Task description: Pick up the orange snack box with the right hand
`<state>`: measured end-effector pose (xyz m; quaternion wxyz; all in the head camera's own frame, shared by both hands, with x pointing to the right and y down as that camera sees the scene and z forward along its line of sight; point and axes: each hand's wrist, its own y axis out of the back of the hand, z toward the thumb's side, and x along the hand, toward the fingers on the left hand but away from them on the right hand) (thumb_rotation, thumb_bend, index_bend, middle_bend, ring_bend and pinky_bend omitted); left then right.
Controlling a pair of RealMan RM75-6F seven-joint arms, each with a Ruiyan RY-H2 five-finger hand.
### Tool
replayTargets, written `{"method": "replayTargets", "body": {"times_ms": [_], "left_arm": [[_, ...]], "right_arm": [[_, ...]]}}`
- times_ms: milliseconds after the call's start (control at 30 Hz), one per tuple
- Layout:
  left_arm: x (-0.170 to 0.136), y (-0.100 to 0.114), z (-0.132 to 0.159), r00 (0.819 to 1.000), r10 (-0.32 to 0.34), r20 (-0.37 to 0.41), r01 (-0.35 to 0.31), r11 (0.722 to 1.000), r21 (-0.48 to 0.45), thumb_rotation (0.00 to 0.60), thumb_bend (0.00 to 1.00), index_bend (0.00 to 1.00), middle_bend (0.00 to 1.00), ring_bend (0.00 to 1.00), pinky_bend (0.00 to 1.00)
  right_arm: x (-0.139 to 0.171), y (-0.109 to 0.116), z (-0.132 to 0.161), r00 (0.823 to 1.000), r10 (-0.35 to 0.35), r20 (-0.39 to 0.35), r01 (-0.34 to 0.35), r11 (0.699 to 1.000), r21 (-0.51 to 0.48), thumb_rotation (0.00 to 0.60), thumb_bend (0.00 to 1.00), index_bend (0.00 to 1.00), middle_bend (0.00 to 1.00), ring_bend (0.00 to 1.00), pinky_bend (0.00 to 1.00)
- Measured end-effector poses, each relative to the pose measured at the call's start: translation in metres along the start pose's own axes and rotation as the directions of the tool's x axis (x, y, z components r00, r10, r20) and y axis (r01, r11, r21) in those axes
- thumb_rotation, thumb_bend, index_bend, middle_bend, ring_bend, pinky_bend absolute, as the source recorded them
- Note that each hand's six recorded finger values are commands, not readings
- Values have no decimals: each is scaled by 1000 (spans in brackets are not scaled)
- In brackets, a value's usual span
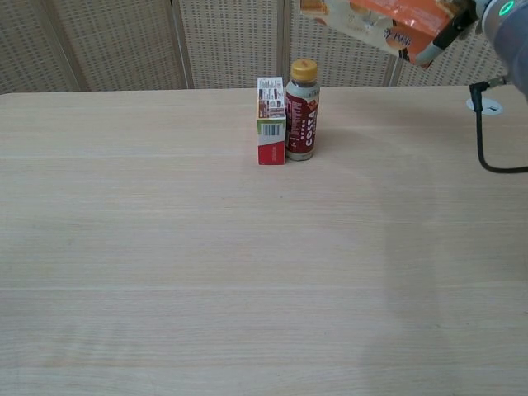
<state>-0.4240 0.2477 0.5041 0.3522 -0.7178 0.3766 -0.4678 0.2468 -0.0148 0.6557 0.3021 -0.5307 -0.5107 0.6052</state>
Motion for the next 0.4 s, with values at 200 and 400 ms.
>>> {"method": "replayTargets", "body": {"times_ms": [200, 400], "left_arm": [[0, 0, 0, 1000, -1, 0, 1, 1000, 0, 600, 52, 100, 0, 0, 0], [0, 0, 0, 1000, -2, 1, 2, 1000, -1, 600, 53, 100, 0, 0, 0]], "right_arm": [[3, 24, 11, 999, -30, -15, 30, 999, -13, 600, 109, 492, 729, 490, 379], [6, 29, 17, 999, -32, -25, 32, 999, -12, 600, 107, 491, 729, 490, 379]]}}
